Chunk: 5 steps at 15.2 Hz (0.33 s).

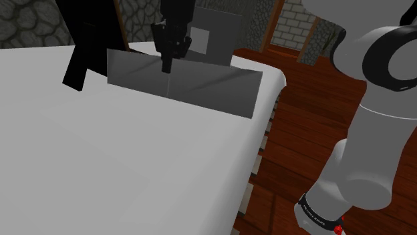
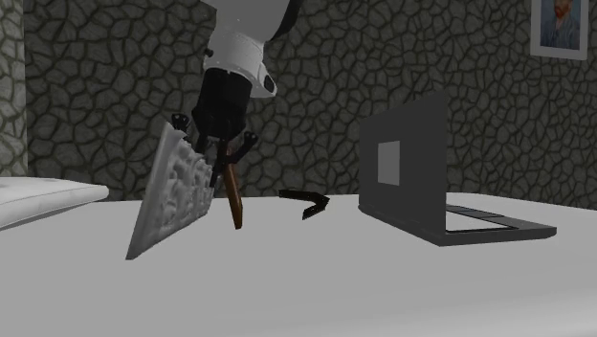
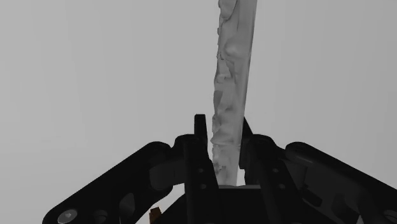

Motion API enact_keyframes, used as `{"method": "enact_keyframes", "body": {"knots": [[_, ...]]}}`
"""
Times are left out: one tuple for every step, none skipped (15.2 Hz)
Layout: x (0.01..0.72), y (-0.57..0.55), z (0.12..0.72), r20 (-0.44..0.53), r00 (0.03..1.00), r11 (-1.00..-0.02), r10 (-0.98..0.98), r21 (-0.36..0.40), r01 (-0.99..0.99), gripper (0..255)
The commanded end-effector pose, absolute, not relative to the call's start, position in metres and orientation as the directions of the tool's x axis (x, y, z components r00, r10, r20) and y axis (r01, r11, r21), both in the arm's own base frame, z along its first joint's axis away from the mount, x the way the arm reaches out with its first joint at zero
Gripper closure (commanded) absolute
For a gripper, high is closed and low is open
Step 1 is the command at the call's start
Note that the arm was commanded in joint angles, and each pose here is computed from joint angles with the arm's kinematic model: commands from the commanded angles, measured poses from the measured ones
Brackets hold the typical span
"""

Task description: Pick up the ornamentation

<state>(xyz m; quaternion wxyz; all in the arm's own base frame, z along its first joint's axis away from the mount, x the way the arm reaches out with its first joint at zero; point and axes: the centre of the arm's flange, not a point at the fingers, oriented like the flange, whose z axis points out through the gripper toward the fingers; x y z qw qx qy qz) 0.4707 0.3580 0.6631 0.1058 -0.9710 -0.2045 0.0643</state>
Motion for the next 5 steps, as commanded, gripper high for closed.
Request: {"method": "enact_keyframes", "body": {"knots": [[0.470, 0.357, 0.674, -0.081, 0.908, -0.894, 0.410, -0.232, 0.383, 255], [0.470, 0.357, 0.679, -0.081, 0.908, -0.894, 0.410, -0.232, 0.383, 255], [0.470, 0.357, 0.685, -0.081, 0.908, -0.894, 0.410, -0.232, 0.383, 255], [0.470, 0.357, 0.686, -0.081, 0.908, -0.894, 0.410, -0.232, 0.383, 255], [0.470, 0.357, 0.685, -0.081, 0.908, -0.894, 0.410, -0.232, 0.383, 255]]}}
